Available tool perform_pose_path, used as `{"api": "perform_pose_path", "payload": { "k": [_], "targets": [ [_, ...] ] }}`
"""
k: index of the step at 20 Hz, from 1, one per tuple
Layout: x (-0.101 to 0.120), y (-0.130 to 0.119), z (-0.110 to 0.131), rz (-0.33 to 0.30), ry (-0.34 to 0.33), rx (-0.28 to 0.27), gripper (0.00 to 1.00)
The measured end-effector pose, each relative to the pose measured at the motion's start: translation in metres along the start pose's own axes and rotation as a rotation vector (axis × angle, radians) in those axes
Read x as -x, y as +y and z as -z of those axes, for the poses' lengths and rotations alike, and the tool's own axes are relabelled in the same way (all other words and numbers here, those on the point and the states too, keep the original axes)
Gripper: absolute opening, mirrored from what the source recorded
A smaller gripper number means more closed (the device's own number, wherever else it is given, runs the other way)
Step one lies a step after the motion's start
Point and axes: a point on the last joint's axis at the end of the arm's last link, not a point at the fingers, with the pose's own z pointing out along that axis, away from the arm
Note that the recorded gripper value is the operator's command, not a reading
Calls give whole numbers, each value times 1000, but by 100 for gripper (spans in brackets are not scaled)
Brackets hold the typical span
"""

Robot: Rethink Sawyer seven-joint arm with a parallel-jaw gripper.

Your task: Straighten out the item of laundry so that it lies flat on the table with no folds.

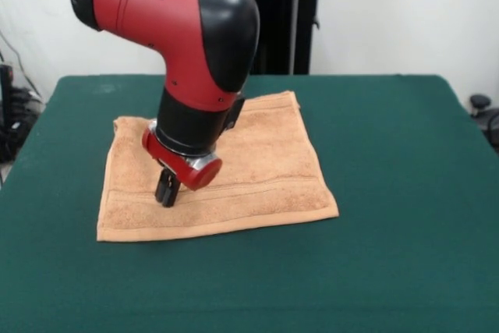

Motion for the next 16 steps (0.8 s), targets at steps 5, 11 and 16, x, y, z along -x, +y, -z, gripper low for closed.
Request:
{"api": "perform_pose_path", "payload": {
  "k": [5,11,16],
  "targets": [
    [24,-24,-3,-61,30,59,0],
    [54,-63,-11,-117,32,81,0],
    [57,-87,-31,-112,33,69,0]
  ]
}}
